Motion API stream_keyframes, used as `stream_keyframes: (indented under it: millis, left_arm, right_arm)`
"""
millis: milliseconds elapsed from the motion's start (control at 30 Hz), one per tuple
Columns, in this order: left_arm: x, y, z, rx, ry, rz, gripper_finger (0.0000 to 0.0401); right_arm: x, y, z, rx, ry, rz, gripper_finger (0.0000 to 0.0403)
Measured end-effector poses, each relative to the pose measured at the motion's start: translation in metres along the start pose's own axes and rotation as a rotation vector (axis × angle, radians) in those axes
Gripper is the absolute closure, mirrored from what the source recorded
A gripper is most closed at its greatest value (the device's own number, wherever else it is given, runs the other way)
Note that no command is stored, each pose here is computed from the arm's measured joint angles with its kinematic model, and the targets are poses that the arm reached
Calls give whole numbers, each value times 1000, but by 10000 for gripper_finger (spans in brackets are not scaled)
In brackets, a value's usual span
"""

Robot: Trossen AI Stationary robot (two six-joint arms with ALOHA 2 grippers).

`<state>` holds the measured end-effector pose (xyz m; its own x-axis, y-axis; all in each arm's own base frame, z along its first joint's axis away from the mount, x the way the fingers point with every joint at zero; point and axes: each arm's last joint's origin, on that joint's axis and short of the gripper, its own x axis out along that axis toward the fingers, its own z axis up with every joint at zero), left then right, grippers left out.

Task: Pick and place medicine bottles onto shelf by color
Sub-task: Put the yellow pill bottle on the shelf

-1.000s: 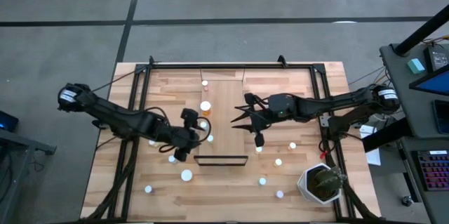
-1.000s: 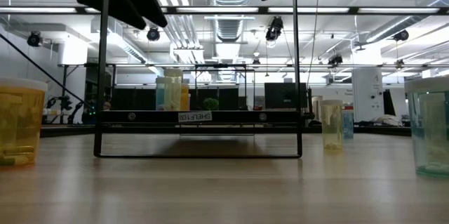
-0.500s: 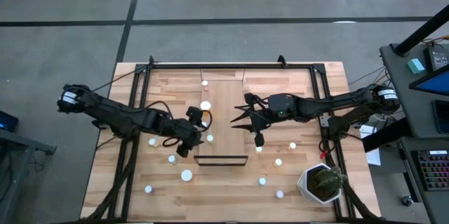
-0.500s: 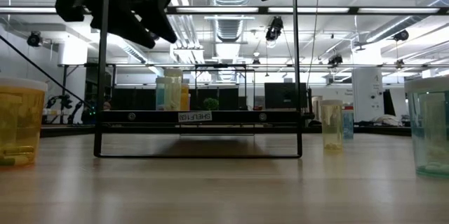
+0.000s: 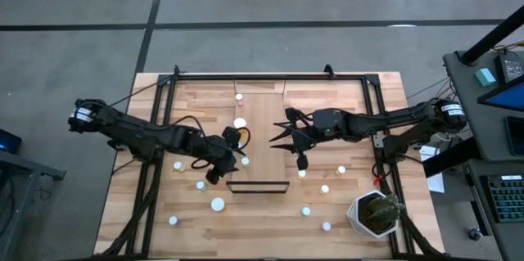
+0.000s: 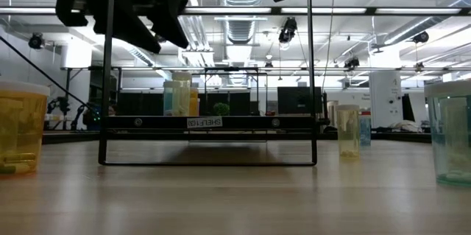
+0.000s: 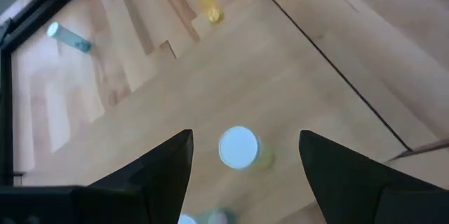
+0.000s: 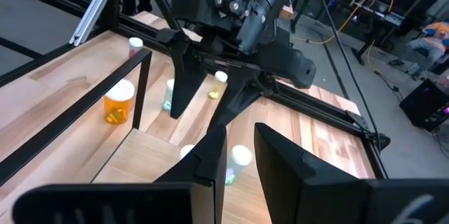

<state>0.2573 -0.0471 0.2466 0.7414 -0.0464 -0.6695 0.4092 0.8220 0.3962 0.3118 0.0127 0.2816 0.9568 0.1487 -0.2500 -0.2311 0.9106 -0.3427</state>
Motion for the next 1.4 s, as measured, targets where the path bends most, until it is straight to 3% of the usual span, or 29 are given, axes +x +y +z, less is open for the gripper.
stream_keyframes:
  millis: [267,867,1400]
  left_arm:
    - [15,-1,-2,57,-2,-23,157]
    - [49,3,-15,32,73,-39,160]
    - [43,5,-13,21,53,-28,295]
  right_arm:
    - [0,-1,-1,9,3,-3,339]
    - [0,-1,-2,10,12,0,339]
    - [0,-1,-2,11,19,2,339]
